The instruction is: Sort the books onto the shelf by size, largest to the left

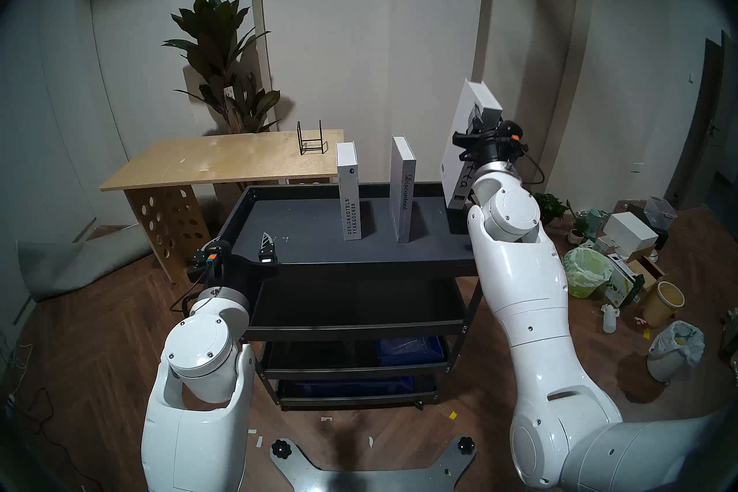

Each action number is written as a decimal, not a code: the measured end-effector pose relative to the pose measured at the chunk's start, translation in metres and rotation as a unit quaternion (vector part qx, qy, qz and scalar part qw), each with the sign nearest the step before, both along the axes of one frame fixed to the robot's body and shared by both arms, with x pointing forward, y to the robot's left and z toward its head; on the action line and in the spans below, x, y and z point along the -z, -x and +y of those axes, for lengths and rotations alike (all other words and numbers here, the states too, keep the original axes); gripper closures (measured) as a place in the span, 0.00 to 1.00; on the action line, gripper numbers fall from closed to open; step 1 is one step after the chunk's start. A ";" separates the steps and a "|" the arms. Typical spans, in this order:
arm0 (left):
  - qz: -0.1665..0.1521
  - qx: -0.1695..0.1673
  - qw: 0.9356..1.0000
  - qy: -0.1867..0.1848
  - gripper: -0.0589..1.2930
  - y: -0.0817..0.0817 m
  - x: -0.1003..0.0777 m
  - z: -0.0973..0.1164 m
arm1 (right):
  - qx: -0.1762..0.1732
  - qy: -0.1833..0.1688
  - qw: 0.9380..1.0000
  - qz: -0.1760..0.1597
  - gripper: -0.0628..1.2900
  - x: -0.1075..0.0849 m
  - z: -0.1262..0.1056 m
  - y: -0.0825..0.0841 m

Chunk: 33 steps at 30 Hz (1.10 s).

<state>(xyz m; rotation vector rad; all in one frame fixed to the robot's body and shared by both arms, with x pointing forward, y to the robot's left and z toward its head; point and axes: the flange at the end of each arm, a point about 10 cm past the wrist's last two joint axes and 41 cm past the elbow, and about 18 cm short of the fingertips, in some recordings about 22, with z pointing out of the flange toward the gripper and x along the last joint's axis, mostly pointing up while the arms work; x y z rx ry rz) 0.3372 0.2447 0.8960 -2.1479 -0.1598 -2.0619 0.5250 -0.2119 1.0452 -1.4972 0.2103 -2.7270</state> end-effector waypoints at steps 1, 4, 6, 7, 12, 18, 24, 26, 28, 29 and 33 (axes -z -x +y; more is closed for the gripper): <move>0.000 -0.002 1.000 -0.001 0.05 0.000 0.000 0.001 | 0.002 -0.001 1.000 -0.010 0.62 -0.009 -0.001 0.001; -0.001 -0.005 1.000 -0.002 0.05 0.000 0.000 0.002 | 0.004 -0.007 0.999 -0.040 0.62 -0.035 -0.004 0.007; 0.000 -0.007 1.000 -0.003 0.05 0.000 0.000 0.002 | 0.002 -0.014 0.998 -0.061 0.62 -0.054 -0.004 0.011; 0.000 -0.007 1.000 -0.003 0.05 -0.001 0.000 0.003 | -0.001 -0.018 0.997 -0.070 0.62 -0.063 -0.003 0.014; 0.000 -0.011 1.000 -0.005 0.05 -0.001 0.000 0.003 | -0.027 -0.030 0.995 -0.093 0.62 -0.097 0.011 0.023; -0.003 -0.039 0.999 -0.016 0.05 -0.001 -0.002 0.019 | -0.090 -0.046 0.990 -0.096 0.62 -0.135 0.054 0.032; -0.013 -0.083 0.996 -0.032 0.05 0.000 -0.010 0.047 | -0.155 -0.058 0.983 -0.076 0.62 -0.158 0.100 0.036; -0.016 -0.100 0.994 -0.036 0.05 0.001 -0.012 0.057 | -0.176 -0.061 0.980 -0.065 0.62 -0.164 0.116 0.037; -0.018 -0.115 0.992 -0.040 0.05 0.002 -0.013 0.065 | -0.192 -0.063 0.978 -0.052 0.62 -0.168 0.130 0.036; -0.019 -0.125 0.991 -0.043 0.05 0.003 -0.014 0.072 | -0.202 -0.065 0.976 -0.040 0.62 -0.169 0.140 0.033; -0.023 -0.151 0.987 -0.050 0.05 0.005 -0.017 0.088 | -0.228 -0.069 0.971 0.001 0.62 -0.167 0.168 0.024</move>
